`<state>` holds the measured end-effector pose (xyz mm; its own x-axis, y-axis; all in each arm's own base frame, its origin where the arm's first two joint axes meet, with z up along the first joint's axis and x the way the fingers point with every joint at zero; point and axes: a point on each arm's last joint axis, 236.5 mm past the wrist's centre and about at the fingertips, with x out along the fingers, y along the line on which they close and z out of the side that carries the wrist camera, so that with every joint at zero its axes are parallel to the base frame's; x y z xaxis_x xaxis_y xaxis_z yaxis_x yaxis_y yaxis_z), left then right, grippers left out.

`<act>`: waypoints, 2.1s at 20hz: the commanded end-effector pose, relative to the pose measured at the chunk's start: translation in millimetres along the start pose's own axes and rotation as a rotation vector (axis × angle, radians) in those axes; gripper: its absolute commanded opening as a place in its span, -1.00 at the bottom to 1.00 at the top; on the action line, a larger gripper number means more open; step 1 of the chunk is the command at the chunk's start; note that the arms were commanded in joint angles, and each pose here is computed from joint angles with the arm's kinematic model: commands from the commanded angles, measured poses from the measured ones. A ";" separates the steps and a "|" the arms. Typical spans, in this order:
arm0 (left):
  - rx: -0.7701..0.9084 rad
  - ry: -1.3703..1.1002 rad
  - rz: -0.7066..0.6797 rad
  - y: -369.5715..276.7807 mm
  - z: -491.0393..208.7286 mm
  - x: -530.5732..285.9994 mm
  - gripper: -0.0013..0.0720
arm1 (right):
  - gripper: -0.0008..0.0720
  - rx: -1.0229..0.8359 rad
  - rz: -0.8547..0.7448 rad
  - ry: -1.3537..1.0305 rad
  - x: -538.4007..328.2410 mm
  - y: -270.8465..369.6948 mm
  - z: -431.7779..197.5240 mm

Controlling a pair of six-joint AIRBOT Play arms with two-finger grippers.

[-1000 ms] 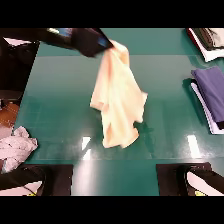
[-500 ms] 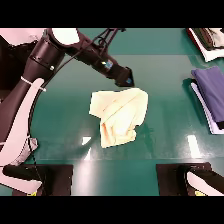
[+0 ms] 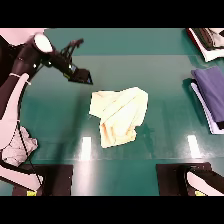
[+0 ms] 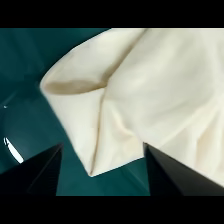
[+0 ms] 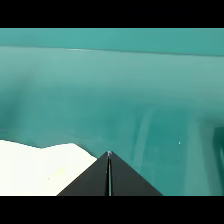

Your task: Fold the shirts.

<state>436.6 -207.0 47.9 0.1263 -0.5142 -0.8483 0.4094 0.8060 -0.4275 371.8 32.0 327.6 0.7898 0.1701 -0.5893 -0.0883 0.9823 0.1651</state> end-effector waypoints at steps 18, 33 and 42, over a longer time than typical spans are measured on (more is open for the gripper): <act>-0.075 -0.045 0.012 22.7 -30.9 90.8 0.34 | -0.94 0.013 0.004 0.199 21.6 -3.6 -39.8; 0.007 -0.053 -0.036 -9.3 7.7 48.3 -0.90 | -0.92 -0.106 0.134 0.496 46.9 56.8 -141.4; 0.119 -0.053 -0.053 -40.6 26.0 -4.9 -0.90 | 0.70 0.128 0.392 0.709 145.1 174.1 -334.9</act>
<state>450.4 -245.2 67.8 0.1758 -0.5736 -0.8000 0.5017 0.7514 -0.4285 273.4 211.2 46.4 0.1384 0.4422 -0.8862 -0.2871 0.8743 0.3914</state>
